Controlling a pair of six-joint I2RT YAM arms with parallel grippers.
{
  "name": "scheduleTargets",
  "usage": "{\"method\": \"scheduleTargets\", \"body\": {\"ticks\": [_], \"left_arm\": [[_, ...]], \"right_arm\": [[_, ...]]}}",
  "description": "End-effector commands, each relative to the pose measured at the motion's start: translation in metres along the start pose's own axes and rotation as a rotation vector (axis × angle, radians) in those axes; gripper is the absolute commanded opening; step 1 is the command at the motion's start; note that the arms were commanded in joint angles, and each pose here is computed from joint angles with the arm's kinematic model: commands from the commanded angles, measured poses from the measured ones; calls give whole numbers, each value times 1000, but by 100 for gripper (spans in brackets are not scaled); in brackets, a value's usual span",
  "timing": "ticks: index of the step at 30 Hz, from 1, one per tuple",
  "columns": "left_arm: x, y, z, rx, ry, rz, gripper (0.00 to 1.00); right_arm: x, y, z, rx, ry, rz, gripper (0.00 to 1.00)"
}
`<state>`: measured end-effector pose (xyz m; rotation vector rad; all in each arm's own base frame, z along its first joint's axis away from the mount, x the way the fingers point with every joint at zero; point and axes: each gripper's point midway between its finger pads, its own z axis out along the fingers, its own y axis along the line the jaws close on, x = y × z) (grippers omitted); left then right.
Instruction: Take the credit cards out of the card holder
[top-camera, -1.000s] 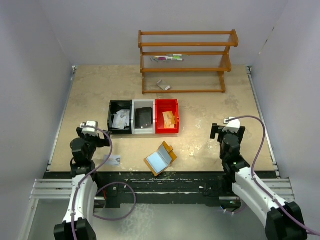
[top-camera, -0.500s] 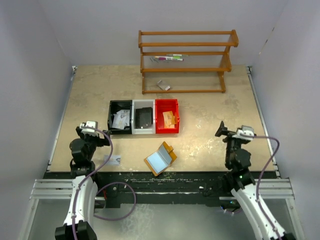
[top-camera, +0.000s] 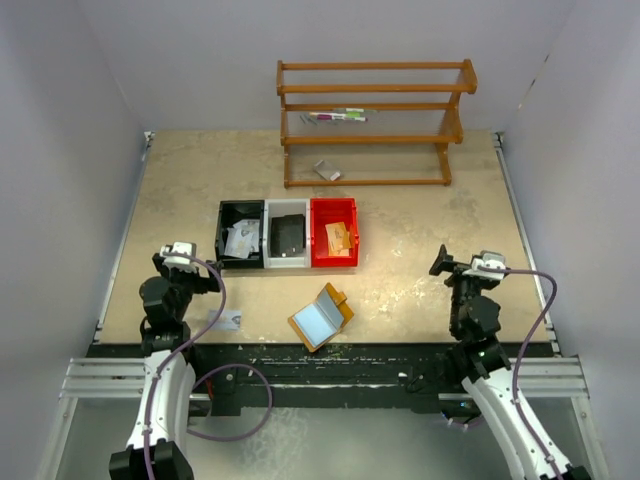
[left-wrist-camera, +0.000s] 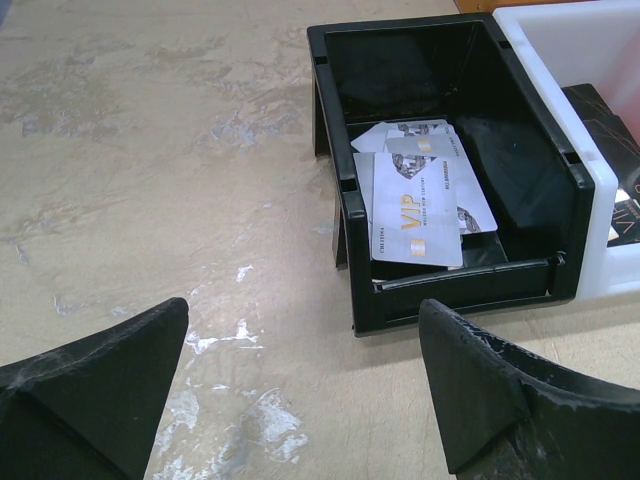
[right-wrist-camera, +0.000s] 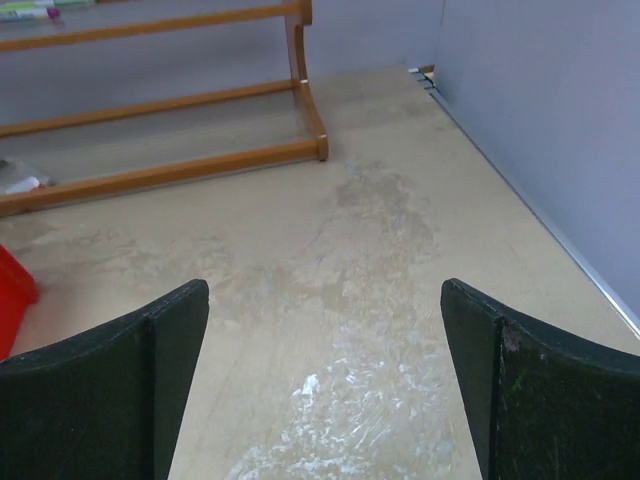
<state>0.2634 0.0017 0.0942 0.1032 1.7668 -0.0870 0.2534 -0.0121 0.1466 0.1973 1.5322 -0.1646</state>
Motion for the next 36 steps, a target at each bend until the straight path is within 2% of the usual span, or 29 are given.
{"method": "scheduleTargets", "body": {"ticks": [1,6,11,36], "left_arm": [[-17,-3,2,19,-55,29,99],[-16,-3,2,19,-55,30,99],[-16,-3,2,19,-55,29,99],[-16,-3,2,22,-53,29,99]], "right_arm": [[-7,2,-1,-17,-38,10,100],[-1,11,6,-46,3,-29,99],[-7,19,1,-120,-21,-65,100],[-3,15,3,-79,-15,-30,100]]}}
